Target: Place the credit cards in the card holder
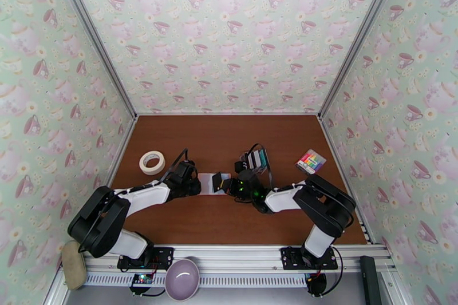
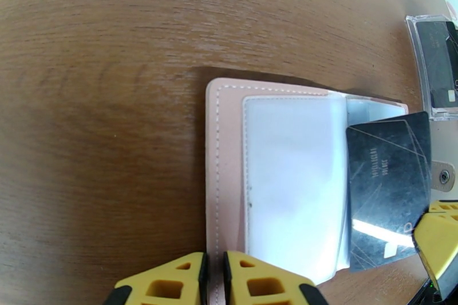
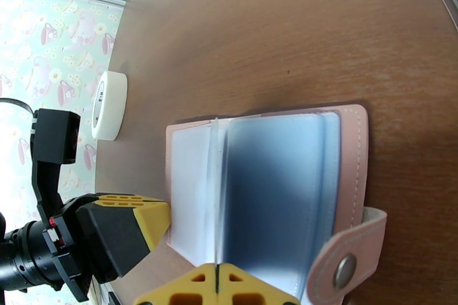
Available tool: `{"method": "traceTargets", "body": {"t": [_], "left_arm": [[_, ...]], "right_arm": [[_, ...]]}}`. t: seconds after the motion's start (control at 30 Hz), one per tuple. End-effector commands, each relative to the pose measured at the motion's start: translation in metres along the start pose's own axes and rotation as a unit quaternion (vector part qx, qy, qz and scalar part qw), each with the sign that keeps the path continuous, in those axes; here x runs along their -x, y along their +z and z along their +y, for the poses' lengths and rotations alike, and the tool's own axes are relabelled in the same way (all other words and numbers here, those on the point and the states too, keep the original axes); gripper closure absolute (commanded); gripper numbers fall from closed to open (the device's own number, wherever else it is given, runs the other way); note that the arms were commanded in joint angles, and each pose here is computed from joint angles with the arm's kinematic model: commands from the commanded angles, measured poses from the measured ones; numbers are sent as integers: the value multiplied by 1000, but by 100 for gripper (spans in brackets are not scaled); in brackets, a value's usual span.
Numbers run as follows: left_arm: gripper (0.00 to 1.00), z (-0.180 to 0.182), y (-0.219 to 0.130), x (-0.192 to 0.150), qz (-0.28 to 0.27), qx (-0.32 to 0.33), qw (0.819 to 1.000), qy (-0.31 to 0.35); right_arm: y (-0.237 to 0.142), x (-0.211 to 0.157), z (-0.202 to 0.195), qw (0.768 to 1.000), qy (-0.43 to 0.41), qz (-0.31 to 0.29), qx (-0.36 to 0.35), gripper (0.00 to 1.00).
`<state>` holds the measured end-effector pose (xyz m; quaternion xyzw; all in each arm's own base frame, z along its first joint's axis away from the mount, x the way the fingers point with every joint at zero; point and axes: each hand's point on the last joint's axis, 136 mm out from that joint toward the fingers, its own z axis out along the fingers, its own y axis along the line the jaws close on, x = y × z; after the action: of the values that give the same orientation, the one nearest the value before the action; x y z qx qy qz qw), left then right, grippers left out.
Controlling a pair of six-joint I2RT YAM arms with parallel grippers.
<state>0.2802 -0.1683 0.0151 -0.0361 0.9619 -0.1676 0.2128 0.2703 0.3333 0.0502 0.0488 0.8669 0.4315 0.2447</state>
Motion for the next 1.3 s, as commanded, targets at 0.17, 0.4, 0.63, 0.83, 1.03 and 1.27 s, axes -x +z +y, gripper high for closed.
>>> {"method": "traceTargets", "body": {"t": [0.17,0.4,0.63,0.83,1.03,1.27], "left_arm": [[82,12,10,-24,34,14,999,-6],[80,12,9,-25,35,14,999,-6],[73,12,7,-24,33,16,999,-5],[66,11,1,-19,22,16,1000,-4],[59,7,-8,-12,3,7,1000,-4],[70,7,6,-16,28,12,1000,1]], "right_arm": [[9,-9,-1,1000,19,11,20,100],[8,-11,-10,1000,26,6,9,100],[6,-10,-18,999,34,-5,-6,100],[9,-12,-17,999,39,0,1,100],[11,-15,-16,999,44,5,10,100],[14,-17,-17,999,50,9,16,100]]}}
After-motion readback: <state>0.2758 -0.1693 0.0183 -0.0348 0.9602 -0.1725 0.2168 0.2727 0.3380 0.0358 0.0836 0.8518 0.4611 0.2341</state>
